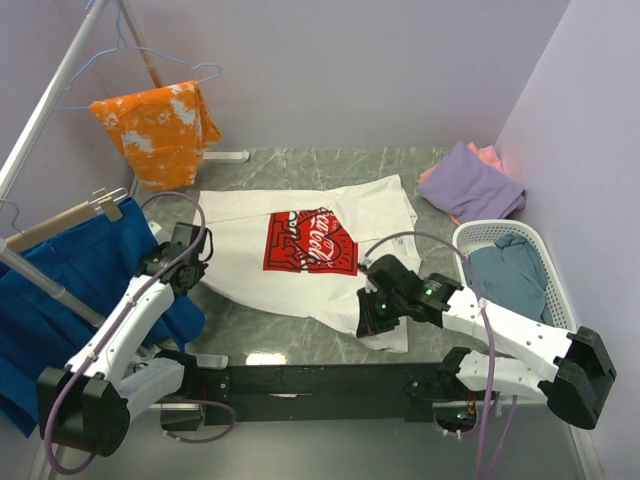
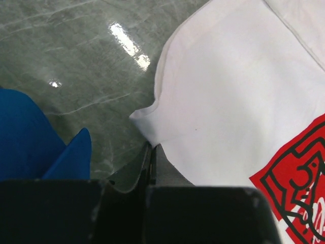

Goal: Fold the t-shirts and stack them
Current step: Fold the other side of the tshirt into a rectangle

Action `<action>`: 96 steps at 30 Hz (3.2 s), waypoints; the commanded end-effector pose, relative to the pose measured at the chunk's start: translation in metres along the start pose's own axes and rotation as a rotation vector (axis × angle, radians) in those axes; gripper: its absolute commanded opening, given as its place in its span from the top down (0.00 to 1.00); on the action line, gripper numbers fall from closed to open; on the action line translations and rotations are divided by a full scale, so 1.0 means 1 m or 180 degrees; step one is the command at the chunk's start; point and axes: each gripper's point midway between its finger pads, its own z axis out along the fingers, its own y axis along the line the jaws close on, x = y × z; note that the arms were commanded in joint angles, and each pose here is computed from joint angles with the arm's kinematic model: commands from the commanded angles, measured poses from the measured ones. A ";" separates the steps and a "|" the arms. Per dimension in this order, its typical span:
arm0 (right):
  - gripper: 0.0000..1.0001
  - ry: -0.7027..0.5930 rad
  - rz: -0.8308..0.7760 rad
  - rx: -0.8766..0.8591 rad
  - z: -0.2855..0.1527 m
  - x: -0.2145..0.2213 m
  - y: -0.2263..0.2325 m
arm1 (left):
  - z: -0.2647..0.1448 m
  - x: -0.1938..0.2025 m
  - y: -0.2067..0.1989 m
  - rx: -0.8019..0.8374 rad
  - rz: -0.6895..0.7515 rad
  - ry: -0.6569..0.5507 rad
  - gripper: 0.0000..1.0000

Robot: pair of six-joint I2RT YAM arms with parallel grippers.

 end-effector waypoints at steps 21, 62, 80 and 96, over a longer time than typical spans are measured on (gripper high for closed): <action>0.97 -0.0548 0.0138 0.0824 -0.012 -0.149 -0.066 | 0.076 -0.054 -0.082 -0.0151 0.0491 -0.0264 0.99; 0.32 -0.0723 0.0141 0.0862 -0.038 -0.133 -0.042 | 0.147 -0.025 -0.119 -0.0107 0.0770 0.0047 0.99; 0.45 -0.0371 0.0082 0.1658 0.001 -0.124 -0.063 | 0.145 -0.018 -0.119 -0.0085 0.0790 0.0078 0.99; 1.00 -0.0863 0.0449 0.2263 -0.046 -0.146 -0.110 | 0.148 -0.017 -0.117 -0.0117 0.0837 0.0091 0.99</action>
